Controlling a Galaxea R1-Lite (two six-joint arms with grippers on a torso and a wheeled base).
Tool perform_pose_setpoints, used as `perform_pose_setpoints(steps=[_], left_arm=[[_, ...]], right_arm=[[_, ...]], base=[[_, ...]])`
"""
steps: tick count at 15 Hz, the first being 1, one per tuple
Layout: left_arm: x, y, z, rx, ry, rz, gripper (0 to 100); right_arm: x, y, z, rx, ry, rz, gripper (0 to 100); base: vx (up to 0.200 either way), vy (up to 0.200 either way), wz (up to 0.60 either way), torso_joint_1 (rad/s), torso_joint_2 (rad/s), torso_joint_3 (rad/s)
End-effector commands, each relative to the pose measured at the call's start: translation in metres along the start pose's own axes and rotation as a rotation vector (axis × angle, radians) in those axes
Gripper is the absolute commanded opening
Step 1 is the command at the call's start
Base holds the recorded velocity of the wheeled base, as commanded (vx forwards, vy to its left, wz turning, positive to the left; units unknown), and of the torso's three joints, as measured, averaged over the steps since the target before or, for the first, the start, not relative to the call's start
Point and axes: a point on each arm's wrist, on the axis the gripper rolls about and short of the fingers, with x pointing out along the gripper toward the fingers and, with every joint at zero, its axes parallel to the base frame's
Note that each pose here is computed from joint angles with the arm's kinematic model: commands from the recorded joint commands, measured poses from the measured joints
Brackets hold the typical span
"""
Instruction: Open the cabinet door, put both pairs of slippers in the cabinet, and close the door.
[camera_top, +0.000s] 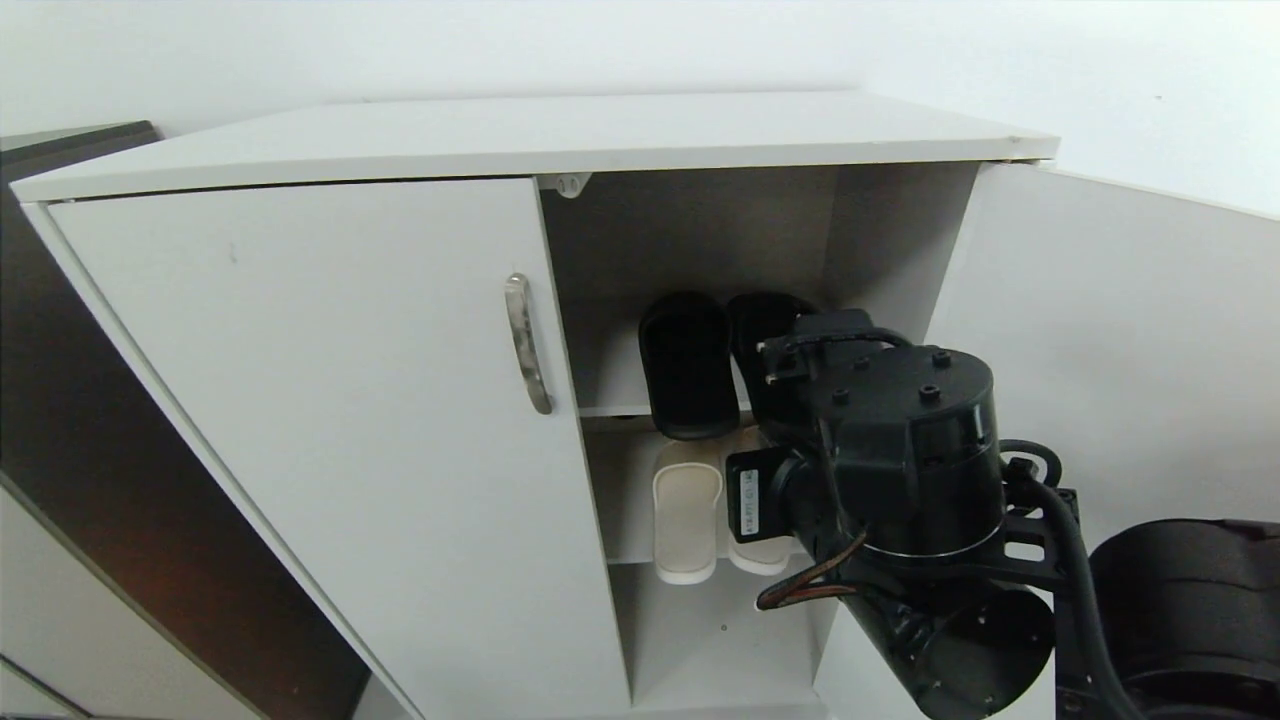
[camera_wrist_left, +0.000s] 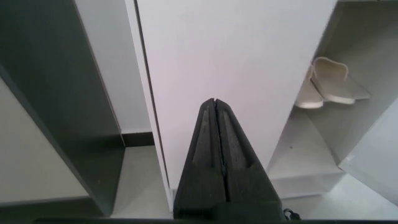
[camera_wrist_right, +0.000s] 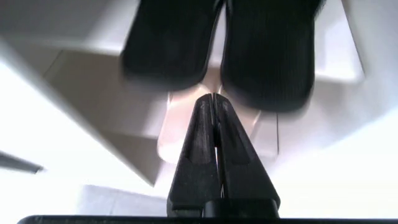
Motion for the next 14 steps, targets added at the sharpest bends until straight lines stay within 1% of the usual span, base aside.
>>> perform_pose_setpoints(steps=[1,10,14], left_arm=[[0.0,0.0,0.0,0.0,0.0,-0.002,0],[0.0001,0.0,0.0,0.0,0.001,0.0,0],[0.0,0.0,0.0,0.0,0.0,0.0,0]], right_arm=[[0.0013,0.0007,-0.0022,-0.006,0.006,-0.001,0],[0.001,0.0003,-0.0022,-0.004,0.006,-0.001,0],[-0.0001,-0.0018,-0.0063,-0.023,0.016,-0.004,0]], base=[[-0.2,0.0,0.0,-0.007,0.0,0.007],[-0.2,0.0,0.0,0.001,0.0,0.002],[-0.2,0.0,0.0,0.005,0.01,0.004]])
